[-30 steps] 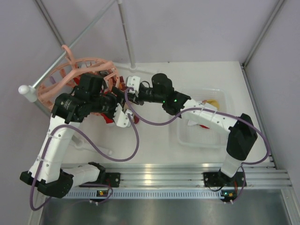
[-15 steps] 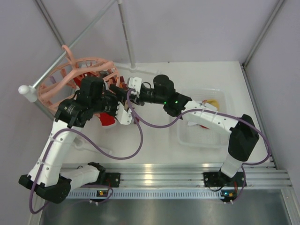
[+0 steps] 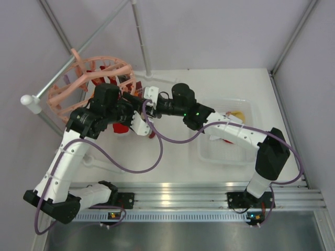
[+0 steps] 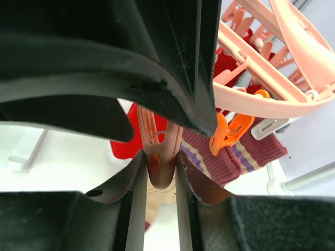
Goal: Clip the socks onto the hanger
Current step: Open the clamp at the hanger.
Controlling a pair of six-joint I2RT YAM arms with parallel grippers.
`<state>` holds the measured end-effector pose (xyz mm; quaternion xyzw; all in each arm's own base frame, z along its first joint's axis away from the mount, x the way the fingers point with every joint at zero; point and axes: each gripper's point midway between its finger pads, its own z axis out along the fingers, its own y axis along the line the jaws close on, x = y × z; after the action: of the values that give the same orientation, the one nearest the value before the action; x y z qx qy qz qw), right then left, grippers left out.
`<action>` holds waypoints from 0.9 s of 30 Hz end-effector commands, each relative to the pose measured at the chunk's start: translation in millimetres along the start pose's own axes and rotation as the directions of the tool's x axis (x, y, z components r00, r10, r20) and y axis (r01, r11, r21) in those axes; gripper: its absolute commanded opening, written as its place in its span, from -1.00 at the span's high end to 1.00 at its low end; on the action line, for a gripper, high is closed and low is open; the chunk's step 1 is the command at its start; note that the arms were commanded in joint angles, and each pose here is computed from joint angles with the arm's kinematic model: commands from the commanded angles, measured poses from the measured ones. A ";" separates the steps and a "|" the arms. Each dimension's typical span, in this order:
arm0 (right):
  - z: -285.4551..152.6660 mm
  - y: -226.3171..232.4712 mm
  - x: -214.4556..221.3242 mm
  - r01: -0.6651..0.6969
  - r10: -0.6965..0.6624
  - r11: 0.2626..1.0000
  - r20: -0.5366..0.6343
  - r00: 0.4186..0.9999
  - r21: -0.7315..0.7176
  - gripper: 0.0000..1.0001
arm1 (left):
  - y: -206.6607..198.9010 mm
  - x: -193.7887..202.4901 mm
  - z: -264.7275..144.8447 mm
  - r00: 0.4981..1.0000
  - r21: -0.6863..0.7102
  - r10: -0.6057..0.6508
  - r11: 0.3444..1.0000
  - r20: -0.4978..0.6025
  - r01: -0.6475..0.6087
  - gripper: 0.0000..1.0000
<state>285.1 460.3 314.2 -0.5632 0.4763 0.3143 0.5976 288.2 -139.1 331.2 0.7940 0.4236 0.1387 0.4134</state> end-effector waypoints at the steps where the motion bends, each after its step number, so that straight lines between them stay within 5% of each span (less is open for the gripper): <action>1: -15.4 -3.7 -37.9 0.048 -0.048 0.999 0.081 0.996 0.000 1.00 | 17.4 11.3 -8.1 0.997 -0.061 0.048 0.997 -0.067 -0.052 -0.33; 12: -17.5 -0.4 -36.9 0.056 -0.055 0.998 0.079 0.995 -0.012 1.00 | 21.7 23.5 -8.4 0.991 -0.059 0.060 0.996 -0.119 -0.067 -0.19; 22: -20.8 -1.1 -33.9 0.062 -0.062 0.998 0.067 0.996 -0.002 1.00 | 18.1 24.0 -10.1 0.992 -0.026 0.051 0.998 -0.119 -0.054 0.57; 25: -22.3 -6.3 -30.9 0.043 -0.044 0.999 0.059 0.997 0.008 0.76 | 15.2 22.0 -9.5 0.993 -0.014 0.050 0.999 -0.109 -0.052 0.84; 27: -25.9 -11.7 -30.1 0.027 -0.028 0.999 0.057 0.998 0.019 0.41 | 13.2 22.1 -9.1 0.993 -0.006 0.050 0.999 -0.109 -0.051 1.00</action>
<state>287.1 454.1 317.8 -0.5641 0.4717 0.3046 0.6054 296.5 -132.5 332.7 0.8030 0.4149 0.1657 0.3945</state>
